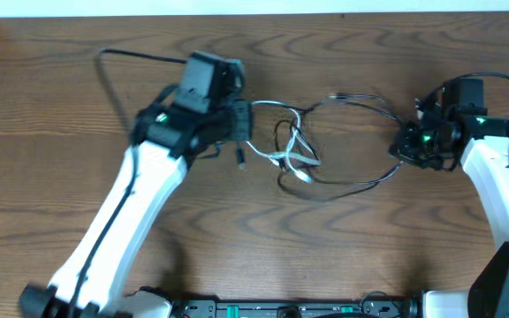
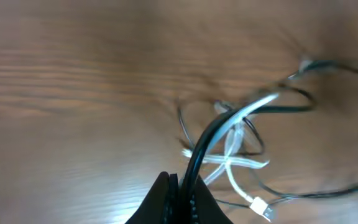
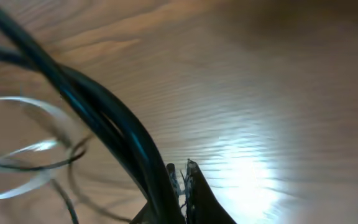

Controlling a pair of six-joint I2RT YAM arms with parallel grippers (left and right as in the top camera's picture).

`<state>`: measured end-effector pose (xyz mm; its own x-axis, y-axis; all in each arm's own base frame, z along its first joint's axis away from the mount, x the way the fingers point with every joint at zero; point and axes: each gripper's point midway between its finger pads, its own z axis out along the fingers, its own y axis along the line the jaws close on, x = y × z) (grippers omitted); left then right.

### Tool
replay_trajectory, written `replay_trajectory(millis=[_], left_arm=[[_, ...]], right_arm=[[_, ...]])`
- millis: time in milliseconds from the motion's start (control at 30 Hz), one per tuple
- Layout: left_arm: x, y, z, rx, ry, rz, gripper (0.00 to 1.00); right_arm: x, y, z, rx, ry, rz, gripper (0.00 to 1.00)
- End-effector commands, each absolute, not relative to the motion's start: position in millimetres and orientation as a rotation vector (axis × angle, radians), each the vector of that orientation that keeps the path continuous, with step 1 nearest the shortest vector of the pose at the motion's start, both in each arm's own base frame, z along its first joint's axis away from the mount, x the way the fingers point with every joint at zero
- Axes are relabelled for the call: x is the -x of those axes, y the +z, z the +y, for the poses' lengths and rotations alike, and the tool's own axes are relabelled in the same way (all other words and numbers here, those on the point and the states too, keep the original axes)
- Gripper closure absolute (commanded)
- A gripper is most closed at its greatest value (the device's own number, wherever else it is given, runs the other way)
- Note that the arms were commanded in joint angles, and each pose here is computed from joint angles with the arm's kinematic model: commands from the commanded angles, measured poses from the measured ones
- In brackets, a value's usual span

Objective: Untangle cables
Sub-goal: 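Pull the grippers apart to stretch the black and white cables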

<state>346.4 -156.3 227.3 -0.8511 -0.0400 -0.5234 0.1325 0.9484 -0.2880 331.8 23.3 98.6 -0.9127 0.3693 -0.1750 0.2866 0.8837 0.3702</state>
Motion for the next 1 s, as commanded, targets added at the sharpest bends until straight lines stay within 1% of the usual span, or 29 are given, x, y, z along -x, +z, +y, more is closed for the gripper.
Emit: replay_trajectory(millis=[0,167,300,433,533,600,733,967], left_arm=[[-351.5,250.3,-110.6,0.071,-0.233,2.471,0.93],[-348.2,265.9,-74.6,0.202,-0.178,2.422,0.93],[-346.7,261.2,-53.4,0.273,-0.144,2.442,0.92],[-345.7,255.2,-51.4,0.278,-0.131,2.466,0.92],[-348.6,257.0,-51.1,0.272,-0.131,2.454,0.93],[-357.5,269.8,-48.0,0.288,-0.147,2.394,0.92],[-363.3,307.0,-32.7,0.346,-0.163,2.280,0.92],[-352.2,368.1,11.7,0.568,-0.206,2.049,0.93]], right_arm=[[-325.6,92.6,-13.3,-0.605,0.285,2.818,0.99],[-318.5,90.6,-33.1,-0.691,0.248,2.819,0.99],[-318.9,92.3,-37.9,-0.730,0.310,2.800,0.99],[-326.9,98.6,-26.6,-0.658,0.459,2.768,0.99],[-336.4,110.9,-16.4,-0.549,0.577,2.727,0.99],[-344.4,130.3,-17.4,-0.502,0.625,2.686,0.99],[-352.6,169.6,-36.6,-0.542,0.620,2.615,0.99],[-357.5,236.9,-72.5,-0.694,0.691,2.375,0.99]])
